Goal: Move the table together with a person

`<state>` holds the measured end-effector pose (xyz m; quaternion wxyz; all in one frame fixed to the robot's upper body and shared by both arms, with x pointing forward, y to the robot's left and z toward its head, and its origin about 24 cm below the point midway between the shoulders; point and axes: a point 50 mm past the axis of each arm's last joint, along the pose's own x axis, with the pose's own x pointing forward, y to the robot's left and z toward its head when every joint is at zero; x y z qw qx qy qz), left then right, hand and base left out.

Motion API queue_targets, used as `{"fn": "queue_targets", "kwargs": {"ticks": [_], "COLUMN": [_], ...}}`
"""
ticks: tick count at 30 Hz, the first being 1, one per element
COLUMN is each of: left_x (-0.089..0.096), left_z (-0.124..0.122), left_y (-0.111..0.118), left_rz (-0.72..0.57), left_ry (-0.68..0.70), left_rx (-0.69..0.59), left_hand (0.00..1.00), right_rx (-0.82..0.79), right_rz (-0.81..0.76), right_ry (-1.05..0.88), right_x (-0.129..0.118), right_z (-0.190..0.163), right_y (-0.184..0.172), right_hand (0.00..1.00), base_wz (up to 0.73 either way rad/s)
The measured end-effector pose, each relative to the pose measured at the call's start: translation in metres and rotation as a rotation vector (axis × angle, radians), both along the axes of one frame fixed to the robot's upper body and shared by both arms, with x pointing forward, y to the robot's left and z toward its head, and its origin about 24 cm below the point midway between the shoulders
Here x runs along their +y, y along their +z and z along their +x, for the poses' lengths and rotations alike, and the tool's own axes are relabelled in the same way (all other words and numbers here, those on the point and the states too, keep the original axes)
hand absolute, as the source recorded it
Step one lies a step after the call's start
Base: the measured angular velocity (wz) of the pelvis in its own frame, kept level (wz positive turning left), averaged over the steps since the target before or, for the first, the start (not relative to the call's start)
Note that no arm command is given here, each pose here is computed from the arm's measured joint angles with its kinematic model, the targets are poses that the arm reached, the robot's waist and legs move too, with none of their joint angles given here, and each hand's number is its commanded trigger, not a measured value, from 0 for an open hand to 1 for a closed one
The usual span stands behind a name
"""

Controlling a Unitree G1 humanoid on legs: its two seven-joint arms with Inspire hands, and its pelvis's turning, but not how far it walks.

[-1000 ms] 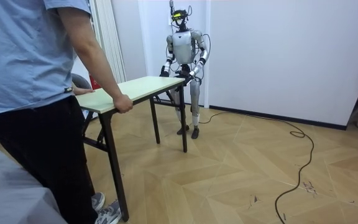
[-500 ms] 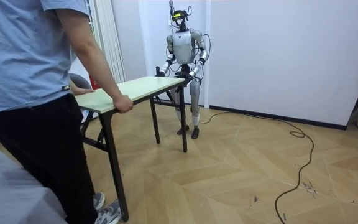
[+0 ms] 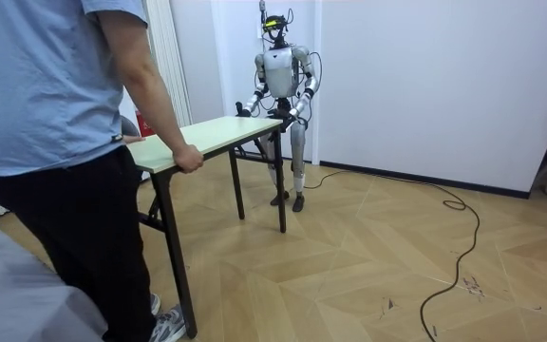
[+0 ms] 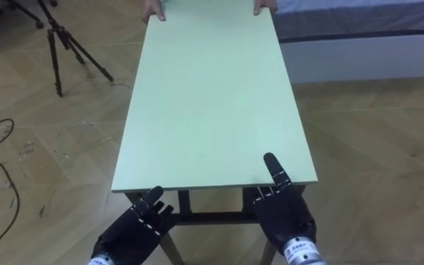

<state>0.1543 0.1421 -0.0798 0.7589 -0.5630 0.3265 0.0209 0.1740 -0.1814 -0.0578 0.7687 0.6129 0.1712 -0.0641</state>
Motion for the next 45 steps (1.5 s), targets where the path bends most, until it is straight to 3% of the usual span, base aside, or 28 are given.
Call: {"fn": "queue_targets", "kwargs": {"ticks": [17, 32, 33, 34, 36, 45], "left_x": [-0.014, -0.014, -0.014, -0.014, -0.013, -0.014], "left_z": [0.041, 0.047, 0.047, 0.047, 0.047, 0.048], "left_y": [0.019, 0.03, 0.03, 0.031, 0.031, 0.031], "left_rz": [-0.025, 0.009, 0.008, 0.009, 0.011, 0.0], "left_ry": [0.02, 0.021, 0.022, 0.022, 0.024, 0.032], "left_rx": [-0.034, -0.016, -0.018, -0.018, -0.014, -0.013], "left_hand": [0.0, 0.0, 0.6, 1.0, 1.0, 1.0], "right_rx": [0.015, 0.007, 0.007, 0.007, 0.007, 0.107], "right_rz": [0.012, -0.01, -0.009, -0.009, -0.007, -0.023], "right_ry": [0.0, 0.005, 0.004, 0.004, 0.005, -0.002], "right_x": [0.006, 0.008, 0.008, 0.008, 0.009, 0.008], "right_z": [0.011, 0.012, 0.012, 0.012, 0.012, 0.007], "right_y": [0.004, 0.004, 0.004, 0.004, 0.004, -0.007], "right_hand": [0.0, 0.0, 0.07, 0.59, 1.0, 1.0], "base_wz": [-0.01, 0.0, 0.0, 0.0, 0.0, 0.0]}}
